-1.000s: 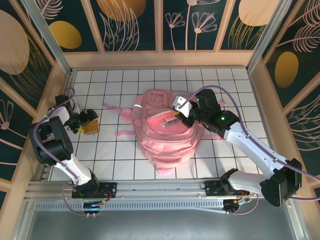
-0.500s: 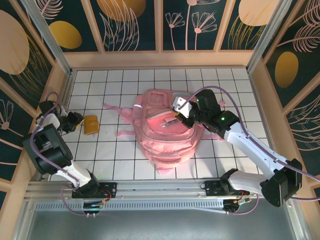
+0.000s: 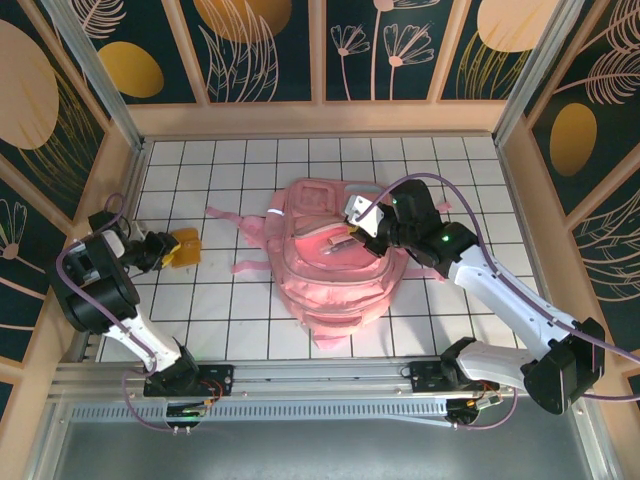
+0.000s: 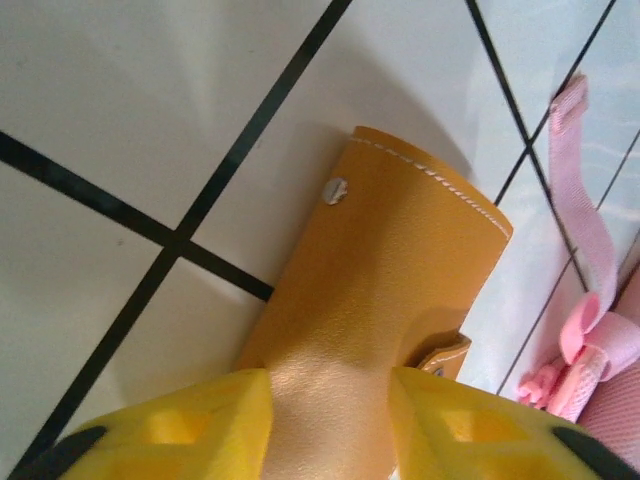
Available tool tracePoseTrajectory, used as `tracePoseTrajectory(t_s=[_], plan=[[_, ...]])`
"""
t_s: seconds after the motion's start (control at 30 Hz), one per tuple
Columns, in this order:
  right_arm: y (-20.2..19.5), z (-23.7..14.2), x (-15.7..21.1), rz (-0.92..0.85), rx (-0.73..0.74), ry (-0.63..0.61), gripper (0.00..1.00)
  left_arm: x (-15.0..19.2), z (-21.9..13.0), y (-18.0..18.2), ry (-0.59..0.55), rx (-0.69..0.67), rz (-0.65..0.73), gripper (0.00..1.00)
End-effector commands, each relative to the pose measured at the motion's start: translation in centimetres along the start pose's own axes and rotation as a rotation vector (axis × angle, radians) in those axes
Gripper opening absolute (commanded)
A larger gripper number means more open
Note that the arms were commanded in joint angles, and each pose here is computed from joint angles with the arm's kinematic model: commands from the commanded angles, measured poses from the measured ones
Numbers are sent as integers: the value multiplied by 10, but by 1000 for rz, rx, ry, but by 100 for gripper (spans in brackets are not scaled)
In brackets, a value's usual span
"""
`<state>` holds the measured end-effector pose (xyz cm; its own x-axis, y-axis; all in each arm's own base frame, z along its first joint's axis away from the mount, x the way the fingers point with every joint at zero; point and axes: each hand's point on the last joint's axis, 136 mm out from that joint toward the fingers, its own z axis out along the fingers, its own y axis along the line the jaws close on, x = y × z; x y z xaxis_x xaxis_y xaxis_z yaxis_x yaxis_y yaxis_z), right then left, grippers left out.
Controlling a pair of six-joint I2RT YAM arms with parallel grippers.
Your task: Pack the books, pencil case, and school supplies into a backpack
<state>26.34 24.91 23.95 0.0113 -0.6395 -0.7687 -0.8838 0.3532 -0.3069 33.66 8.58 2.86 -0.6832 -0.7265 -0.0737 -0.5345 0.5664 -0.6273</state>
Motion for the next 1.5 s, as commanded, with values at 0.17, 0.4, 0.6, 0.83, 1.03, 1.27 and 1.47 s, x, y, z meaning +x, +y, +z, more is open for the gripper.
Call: tracePoseTrajectory(t_s=[0.17, 0.4, 0.6, 0.83, 1.03, 1.27, 1.47], plan=[[-8, -18, -37, -54, 42, -123, 0, -6, -21, 0, -79, -79, 38, 51], [-7, -15, -37, -52, 29, -116, 0, -38, -35, -17, -139, -90, 126, 50], [-8, -12, -38, -53, 21, -109, 0, -33, -7, -19, -42, 22, 126, 48], [-6, -9, -35, -52, 11, -104, 0, -34, 9, -11, -1, 25, 141, 46], [-5, -9, -33, -55, 12, -105, 0, -21, 25, -20, 61, 40, 175, 47], [-4, -11, -33, -63, 13, -108, 0, -10, 40, -11, 94, 28, 163, 24], [-3, -11, -31, -65, 14, -104, 0, -8, 25, -28, 56, 81, 194, 6]])
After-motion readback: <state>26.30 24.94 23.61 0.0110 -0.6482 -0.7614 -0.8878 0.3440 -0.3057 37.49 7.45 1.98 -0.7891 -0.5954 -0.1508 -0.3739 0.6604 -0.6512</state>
